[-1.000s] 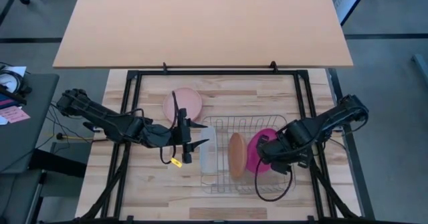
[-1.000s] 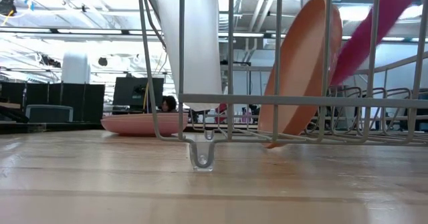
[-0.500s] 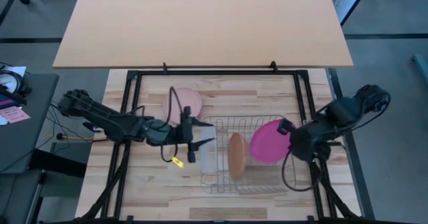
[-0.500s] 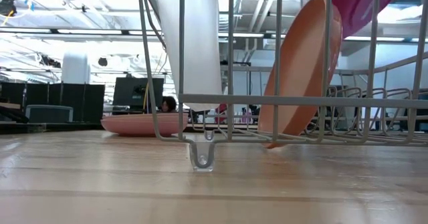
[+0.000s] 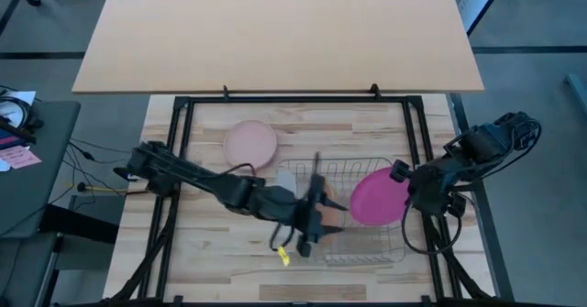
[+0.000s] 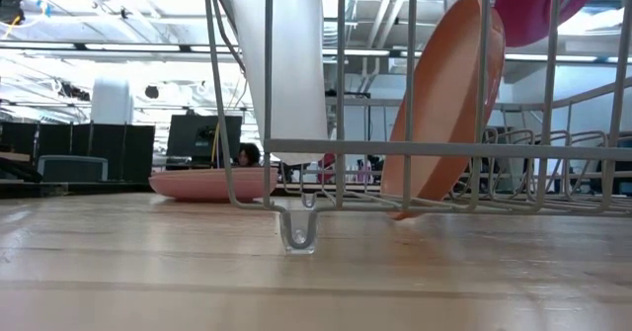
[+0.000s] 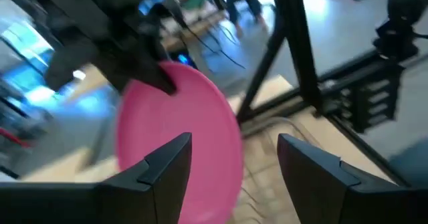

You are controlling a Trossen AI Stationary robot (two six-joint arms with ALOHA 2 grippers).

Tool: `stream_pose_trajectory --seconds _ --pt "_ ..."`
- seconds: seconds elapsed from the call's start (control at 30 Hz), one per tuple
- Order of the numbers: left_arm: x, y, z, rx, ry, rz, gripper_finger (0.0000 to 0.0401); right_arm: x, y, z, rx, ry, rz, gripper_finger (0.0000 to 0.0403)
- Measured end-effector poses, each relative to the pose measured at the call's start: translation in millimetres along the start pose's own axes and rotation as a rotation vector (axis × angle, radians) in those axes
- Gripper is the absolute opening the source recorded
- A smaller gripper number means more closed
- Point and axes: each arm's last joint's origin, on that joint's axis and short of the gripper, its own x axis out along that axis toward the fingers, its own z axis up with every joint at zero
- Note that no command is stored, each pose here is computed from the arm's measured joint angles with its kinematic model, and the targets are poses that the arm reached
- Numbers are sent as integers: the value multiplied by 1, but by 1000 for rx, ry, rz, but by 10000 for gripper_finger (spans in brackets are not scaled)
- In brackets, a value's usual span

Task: Sort dishes
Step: Put the pink plate in the dish rack

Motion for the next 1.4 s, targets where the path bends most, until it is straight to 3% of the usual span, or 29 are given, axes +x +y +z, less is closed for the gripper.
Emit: stream_pose_trajectory --seconds 0.2,0.47,0.8,1.03,1.17,1.4 --pt "31 -5 -11 -22 153 -110 216 0 0 0 -2 -1 0 18" --pt "55 3 -30 -28 206 -76 199 0 0 0 -3 -1 1 18" --pt "57 13 -29 -90 143 -156 136 0 0 0 -7 -1 0 18" --pt "64 13 -31 -108 114 -128 134 0 0 0 -25 5 -11 18" --pt "74 6 -43 -111 138 -170 134 0 0 0 -25 6 -12 19" --pt "73 6 -41 -114 135 -170 125 0 0 0 -24 7 -13 19"
